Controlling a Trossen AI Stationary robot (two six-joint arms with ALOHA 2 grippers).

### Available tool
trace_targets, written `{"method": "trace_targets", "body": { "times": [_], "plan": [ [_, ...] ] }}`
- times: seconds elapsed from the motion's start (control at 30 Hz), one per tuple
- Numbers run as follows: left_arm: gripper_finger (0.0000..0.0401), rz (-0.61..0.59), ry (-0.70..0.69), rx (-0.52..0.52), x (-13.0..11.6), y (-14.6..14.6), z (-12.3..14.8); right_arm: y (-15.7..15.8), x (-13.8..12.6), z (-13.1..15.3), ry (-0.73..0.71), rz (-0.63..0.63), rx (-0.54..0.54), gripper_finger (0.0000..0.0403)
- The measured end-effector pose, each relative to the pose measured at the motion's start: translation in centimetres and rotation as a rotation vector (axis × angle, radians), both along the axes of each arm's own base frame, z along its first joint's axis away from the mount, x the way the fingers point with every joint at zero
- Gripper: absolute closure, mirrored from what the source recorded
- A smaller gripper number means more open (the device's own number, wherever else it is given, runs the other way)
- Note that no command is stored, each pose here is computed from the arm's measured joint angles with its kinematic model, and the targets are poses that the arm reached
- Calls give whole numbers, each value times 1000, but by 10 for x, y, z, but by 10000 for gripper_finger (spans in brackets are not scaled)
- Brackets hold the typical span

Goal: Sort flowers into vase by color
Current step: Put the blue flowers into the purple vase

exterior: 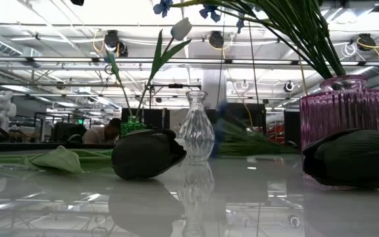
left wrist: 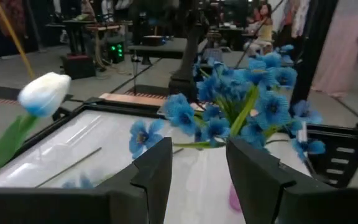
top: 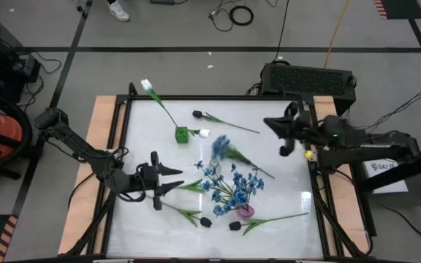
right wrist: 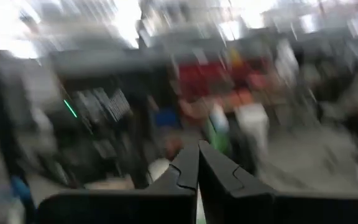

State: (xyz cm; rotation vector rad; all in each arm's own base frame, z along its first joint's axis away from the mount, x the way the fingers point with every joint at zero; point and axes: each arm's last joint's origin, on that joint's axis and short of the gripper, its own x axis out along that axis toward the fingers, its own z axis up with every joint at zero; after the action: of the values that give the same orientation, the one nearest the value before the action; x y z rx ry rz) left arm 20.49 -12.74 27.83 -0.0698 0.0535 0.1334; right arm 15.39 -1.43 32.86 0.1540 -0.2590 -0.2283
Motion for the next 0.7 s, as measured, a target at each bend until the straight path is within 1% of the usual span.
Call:
{"method": "trace_targets", "body": {
  "times": [0.17, 0.37, 0.43, 0.53, 0.6, 0.7],
  "plan": [
    [241, -17, 10, 5, -1, -2, -1, -3, 5, -34, 314, -87, 144, 402],
    [241, -18, 10, 5, -1, -2, -1, -2, 6, -77, 697, -126, 278, 395],
    [241, -19, 10, 5, -1, -2, -1, 0, 11, -93, 796, -98, 298, 383],
    [241, -20, 9, -1, -1, -2, -1, 5, 19, -121, 892, -26, 329, 355],
    [241, -23, 8, -20, -1, -2, -1, 9, 22, -139, 941, 0, 339, 334],
    [241, -51, 9, -25, -1, -3, -1, 13, 25, -162, 960, 16, 339, 302]
  ]
}}
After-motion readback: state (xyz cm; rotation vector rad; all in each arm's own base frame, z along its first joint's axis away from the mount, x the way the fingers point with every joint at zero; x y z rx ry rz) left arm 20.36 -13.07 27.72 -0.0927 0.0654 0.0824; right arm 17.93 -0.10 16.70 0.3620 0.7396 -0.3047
